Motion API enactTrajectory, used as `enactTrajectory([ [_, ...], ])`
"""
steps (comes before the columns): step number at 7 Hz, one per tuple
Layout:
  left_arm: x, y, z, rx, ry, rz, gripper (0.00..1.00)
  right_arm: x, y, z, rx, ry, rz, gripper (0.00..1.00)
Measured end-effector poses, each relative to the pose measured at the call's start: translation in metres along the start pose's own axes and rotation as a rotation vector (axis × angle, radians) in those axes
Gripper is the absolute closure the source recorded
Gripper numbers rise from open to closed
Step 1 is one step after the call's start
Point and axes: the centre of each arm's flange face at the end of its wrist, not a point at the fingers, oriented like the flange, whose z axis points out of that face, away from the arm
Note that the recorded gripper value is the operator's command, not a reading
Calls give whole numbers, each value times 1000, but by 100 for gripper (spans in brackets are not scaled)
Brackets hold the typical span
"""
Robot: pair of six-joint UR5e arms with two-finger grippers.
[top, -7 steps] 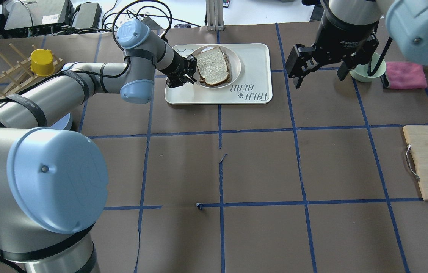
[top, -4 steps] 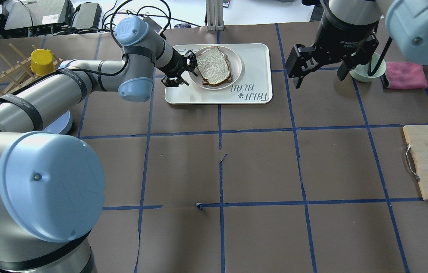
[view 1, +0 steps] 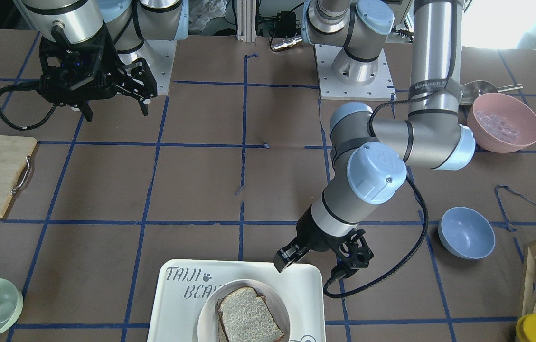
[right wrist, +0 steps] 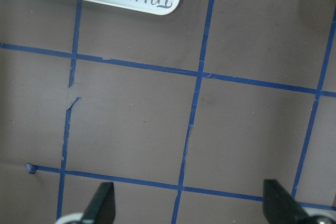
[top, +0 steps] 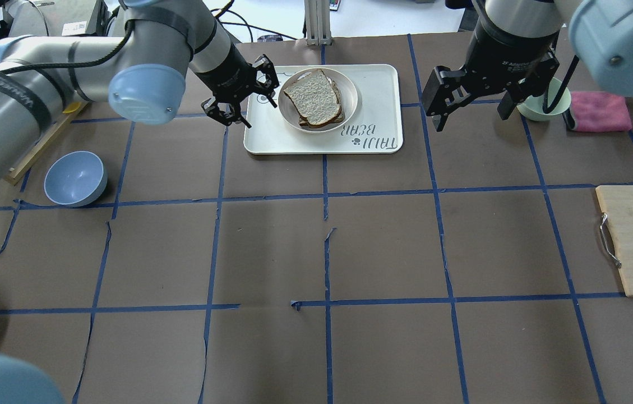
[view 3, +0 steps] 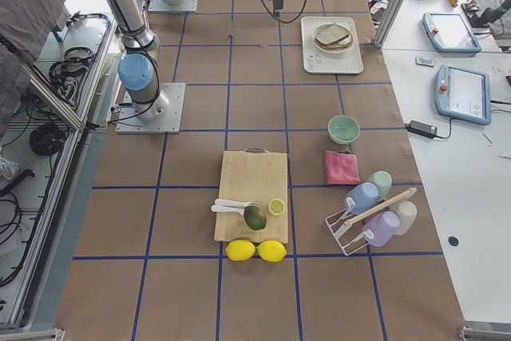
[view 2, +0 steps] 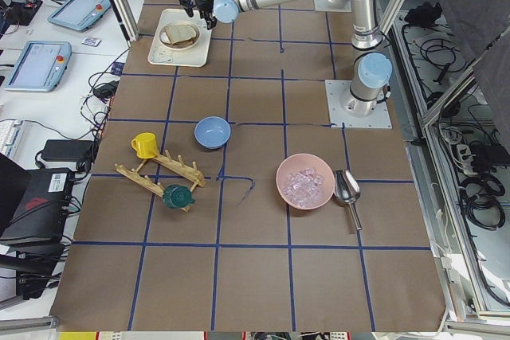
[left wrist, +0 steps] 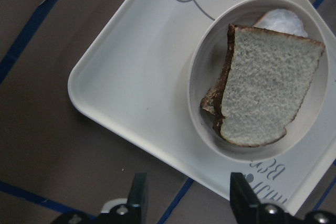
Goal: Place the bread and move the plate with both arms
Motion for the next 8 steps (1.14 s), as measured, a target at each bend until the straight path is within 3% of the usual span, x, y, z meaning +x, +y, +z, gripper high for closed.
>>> enactTrajectory([
  [3, -47, 68, -104, -30, -172, 289, 15, 0, 0, 0, 0, 2, -1, 0],
  [6, -89, 63, -148, -24, -205, 621, 0, 0, 0, 0, -1, 2, 0, 0],
  [8, -99, 57, -155, -22, -207, 669, 0, 1, 0, 0, -1, 2, 2, 0],
])
